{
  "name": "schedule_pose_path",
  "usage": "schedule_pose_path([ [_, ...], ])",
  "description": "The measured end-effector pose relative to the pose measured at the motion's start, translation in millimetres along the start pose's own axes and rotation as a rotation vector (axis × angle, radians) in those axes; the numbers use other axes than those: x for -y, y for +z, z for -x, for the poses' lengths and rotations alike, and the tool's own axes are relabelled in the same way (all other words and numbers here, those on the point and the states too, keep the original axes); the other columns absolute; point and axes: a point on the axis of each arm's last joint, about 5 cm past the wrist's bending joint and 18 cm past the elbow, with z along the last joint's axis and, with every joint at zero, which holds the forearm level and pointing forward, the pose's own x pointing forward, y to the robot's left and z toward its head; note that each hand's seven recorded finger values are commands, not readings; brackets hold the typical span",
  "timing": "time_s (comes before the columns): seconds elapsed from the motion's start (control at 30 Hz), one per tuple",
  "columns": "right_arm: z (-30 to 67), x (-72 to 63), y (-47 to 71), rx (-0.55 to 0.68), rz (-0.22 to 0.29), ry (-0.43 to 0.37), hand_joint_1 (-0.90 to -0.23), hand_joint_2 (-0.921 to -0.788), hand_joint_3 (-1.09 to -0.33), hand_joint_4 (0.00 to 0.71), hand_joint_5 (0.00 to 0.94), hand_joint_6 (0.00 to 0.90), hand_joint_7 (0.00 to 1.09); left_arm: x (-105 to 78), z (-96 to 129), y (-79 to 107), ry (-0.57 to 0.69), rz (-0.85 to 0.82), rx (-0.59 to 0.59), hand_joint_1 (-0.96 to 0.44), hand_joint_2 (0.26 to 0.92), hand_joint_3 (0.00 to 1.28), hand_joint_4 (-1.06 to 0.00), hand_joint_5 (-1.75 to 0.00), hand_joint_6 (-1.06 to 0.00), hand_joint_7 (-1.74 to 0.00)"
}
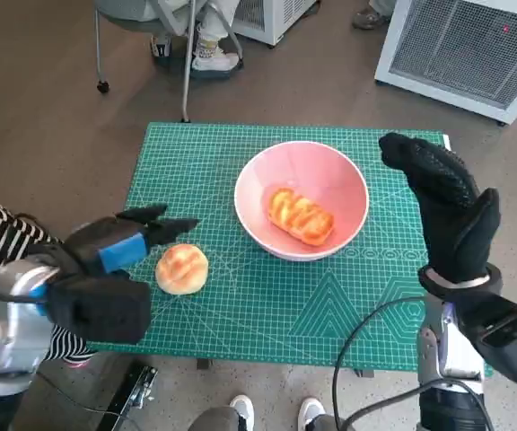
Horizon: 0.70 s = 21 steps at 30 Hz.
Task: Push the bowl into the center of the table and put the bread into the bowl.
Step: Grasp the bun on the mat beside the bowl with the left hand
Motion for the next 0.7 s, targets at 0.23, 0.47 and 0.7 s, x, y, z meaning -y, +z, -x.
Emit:
schedule_pose_path([
  [0.23,0.3,1.0,0.3,-0.006,-0.001,-0.001,-0.700,-0.921,-0.745,0.185,0.001,0.101,0.41,17.4,-19.2,-4.7,-0.074,0.016,-0.036,0.01,0.712,0.01,-0.11,-0.01,-0.25,-0.01],
  [0.47,0.6,1.0,0.7,-0.005,0.000,-0.003,-0.698,-0.921,-0.745,0.185,0.001,0.101,0.41,26.8,-42.1,-7.8,-0.069,-0.003,-0.063,0.03,0.719,0.01,-0.21,-0.02,-0.31,-0.02],
  [0.7,1.4,1.5,1.1,-0.004,0.004,-0.010,-0.698,-0.921,-0.746,0.185,0.001,0.100,0.41,36.0,-57.7,-12.4,-0.019,-0.056,-0.073,0.06,0.745,0.02,-0.39,-0.04,-0.44,-0.05],
])
